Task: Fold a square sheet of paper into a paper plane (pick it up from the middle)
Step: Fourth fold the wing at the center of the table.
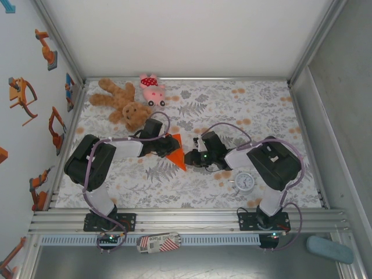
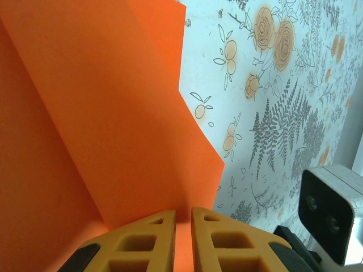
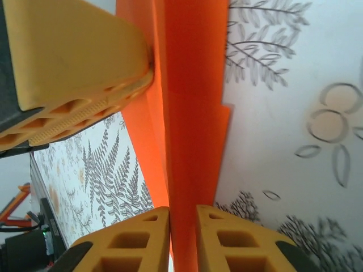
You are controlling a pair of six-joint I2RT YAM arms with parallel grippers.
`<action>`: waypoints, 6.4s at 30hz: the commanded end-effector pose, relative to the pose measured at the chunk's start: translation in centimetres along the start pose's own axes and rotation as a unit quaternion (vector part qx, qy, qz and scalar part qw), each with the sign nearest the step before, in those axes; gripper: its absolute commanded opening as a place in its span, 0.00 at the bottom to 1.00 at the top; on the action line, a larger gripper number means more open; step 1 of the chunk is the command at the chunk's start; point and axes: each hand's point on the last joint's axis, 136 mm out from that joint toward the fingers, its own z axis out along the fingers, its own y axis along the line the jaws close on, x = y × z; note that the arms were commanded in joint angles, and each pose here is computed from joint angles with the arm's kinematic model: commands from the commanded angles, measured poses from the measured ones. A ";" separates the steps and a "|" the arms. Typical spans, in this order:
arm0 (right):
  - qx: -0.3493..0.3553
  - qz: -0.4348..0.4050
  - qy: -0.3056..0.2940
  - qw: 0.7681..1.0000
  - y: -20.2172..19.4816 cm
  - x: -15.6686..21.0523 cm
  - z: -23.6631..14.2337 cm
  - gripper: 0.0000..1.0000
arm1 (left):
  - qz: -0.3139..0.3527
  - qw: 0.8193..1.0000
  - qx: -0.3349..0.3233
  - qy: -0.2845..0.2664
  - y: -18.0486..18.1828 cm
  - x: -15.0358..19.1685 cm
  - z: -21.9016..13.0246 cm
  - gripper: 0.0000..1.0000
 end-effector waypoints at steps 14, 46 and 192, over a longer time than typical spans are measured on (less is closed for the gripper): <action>-0.004 -0.026 -0.021 0.999 2.5 -1.1 -2.7 0.17 | 0.006 1.000 0.004 0.009 -0.4 -0.4 0.4 0.15; 0.010 -0.018 0.055 0.998 1.1 1.2 1.3 0.13 | -0.010 1.000 -0.011 0.022 0.6 -0.1 1.1 0.15; 0.136 -0.019 0.097 0.986 -2.3 2.2 2.6 0.02 | -0.035 0.998 -0.057 0.018 4.0 -2.0 0.4 0.11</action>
